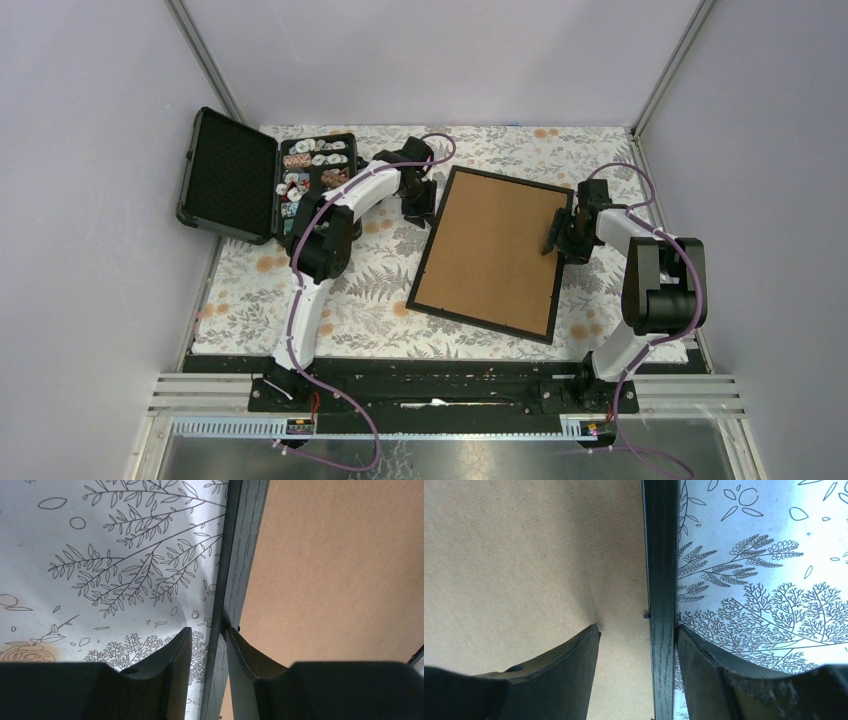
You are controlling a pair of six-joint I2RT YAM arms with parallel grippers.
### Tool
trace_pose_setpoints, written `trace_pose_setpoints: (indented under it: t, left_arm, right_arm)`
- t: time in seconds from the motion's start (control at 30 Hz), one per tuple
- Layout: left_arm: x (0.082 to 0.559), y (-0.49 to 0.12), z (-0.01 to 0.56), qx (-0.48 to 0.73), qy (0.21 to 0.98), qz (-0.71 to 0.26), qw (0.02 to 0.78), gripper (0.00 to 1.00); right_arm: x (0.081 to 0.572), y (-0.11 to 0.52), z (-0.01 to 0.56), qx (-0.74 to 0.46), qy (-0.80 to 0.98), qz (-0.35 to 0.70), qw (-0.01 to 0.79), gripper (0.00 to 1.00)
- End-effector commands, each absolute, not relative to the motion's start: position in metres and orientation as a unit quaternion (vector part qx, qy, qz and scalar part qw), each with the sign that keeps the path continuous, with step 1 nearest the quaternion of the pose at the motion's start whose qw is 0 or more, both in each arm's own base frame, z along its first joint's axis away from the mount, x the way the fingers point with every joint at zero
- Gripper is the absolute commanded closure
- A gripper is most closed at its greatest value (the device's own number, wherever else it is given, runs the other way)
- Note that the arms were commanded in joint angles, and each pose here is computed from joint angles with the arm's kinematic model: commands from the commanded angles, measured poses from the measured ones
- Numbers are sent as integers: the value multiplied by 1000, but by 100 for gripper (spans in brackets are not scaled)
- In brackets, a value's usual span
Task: Put the photo into the frame
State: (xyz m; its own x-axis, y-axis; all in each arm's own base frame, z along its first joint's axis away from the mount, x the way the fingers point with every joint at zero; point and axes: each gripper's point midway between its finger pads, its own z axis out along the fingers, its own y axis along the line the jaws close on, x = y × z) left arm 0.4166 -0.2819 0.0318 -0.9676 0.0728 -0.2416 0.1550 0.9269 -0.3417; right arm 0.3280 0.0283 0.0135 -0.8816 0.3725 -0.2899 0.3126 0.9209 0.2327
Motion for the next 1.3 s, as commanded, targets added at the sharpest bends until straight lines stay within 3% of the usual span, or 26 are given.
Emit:
trace_pose_setpoints:
  t: [0.0,0.37,0.77,1.27]
  left_arm:
    - [437,-282,35,51,973,-176,142,65]
    - [426,-287,17,60,977,-168,118,66]
    - [406,-288,-16,83,987,-95,96,66]
    - [356,-310,-61,96,993,-43,47,66]
  right_arm:
    - [321,42,-4,164,970,110,141,35]
    - [322,44,-2,163,970,114,143,36]
    - [322,45,-2,162,969,119,143,36]
    - [322,55,-1,149,971,124,142,36]
